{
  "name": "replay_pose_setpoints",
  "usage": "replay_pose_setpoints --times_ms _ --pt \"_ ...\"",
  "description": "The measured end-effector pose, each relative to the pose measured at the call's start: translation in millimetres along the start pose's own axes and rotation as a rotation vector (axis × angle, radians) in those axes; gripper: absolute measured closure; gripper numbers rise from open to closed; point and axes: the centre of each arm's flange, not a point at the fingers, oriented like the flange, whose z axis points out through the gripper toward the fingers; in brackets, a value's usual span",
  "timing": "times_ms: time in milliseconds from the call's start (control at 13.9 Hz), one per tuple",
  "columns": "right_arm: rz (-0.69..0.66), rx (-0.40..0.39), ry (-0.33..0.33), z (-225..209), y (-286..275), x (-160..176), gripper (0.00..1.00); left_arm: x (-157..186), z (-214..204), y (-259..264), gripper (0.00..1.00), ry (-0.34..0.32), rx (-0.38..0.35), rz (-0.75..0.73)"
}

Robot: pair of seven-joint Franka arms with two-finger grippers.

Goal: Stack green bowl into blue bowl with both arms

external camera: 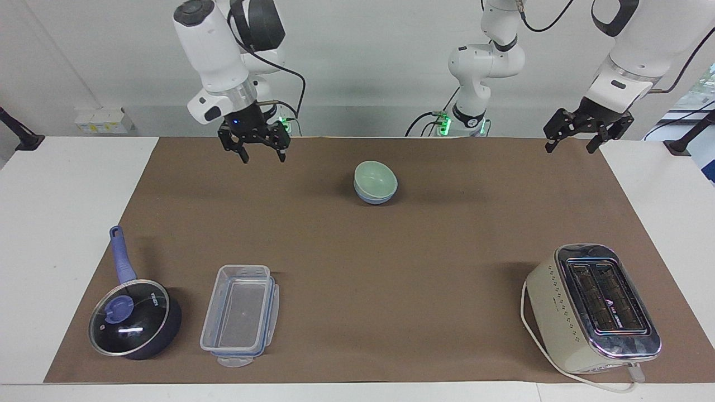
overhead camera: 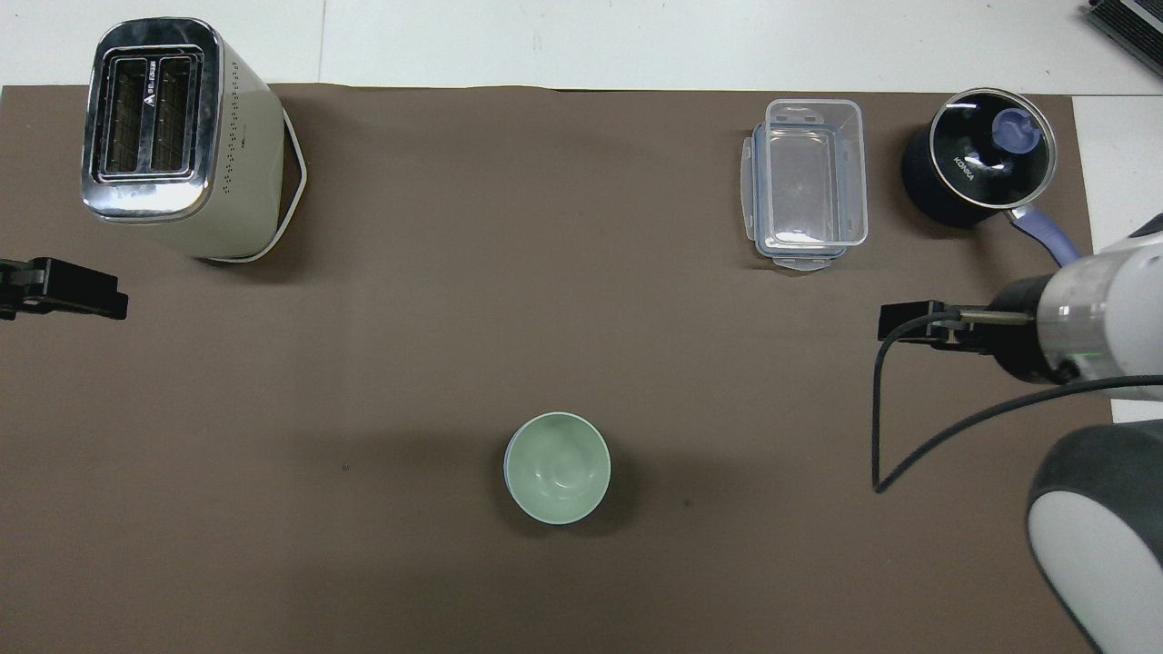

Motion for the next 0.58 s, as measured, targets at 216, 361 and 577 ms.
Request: replay_pose_setpoints --times_ms 216,361,577 --pt "-0.014 -0.047 -0.006 -35 29 20 0.0 0 0 0 0.0 0.0 0.0 0.0" --pt "-0.019 -0.066 -0.034 -42 35 34 0.0 0 0 0 0.0 0.0 0.0 0.0" --pt "-0.019 -0.071 -0.062 -44 34 54 0.0 0 0 0 0.0 0.0 0.0 0.0"
